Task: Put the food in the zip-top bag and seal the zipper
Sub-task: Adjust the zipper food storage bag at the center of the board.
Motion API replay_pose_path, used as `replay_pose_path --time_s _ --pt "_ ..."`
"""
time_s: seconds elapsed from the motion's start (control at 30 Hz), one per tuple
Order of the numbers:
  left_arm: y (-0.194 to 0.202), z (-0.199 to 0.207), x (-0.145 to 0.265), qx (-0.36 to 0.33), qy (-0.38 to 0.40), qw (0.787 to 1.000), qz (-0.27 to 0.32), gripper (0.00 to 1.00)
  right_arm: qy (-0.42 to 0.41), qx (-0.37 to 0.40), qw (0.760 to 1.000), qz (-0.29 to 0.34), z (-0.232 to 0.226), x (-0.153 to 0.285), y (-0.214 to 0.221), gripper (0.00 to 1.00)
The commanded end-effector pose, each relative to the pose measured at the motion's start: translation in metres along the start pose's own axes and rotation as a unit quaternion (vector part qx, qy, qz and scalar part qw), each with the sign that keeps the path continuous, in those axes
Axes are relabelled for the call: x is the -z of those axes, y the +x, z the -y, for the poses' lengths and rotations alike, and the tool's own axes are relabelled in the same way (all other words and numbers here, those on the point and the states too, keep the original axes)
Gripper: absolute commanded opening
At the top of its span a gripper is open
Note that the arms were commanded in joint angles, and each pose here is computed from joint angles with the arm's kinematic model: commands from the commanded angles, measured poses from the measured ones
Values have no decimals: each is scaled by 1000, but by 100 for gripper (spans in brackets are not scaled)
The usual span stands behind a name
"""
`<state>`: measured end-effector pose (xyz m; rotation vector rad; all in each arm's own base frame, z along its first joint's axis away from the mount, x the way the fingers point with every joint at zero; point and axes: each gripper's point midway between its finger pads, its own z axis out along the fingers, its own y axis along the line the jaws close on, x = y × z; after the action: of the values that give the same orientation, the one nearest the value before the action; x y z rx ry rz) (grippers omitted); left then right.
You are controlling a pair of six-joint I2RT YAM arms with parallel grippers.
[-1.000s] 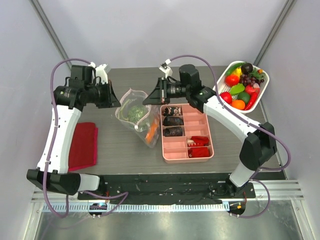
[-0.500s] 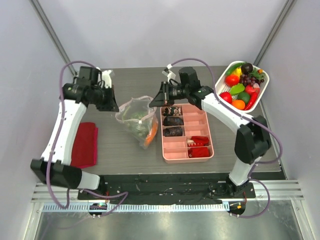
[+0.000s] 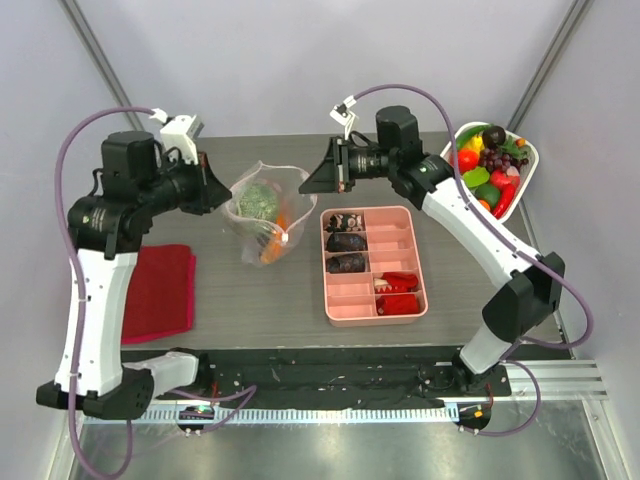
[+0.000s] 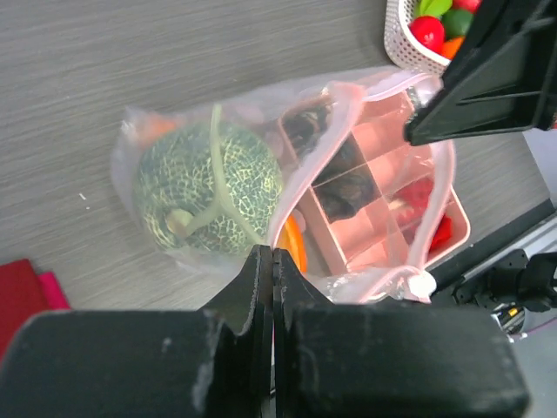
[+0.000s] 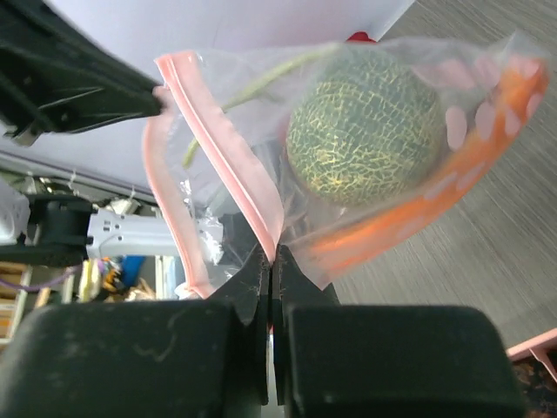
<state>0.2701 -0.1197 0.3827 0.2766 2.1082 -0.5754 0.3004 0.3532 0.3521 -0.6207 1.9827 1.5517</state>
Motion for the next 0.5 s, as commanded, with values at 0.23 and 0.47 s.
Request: replay_pose_path --time_s 0.23,0.47 --pt "16 17 -33 21 75 995 -55 0 13 49 998 -39 9 -1 8 1" --pt "36 20 -47 72 92 988 -104 0 87 91 991 -39 43 10 3 2"
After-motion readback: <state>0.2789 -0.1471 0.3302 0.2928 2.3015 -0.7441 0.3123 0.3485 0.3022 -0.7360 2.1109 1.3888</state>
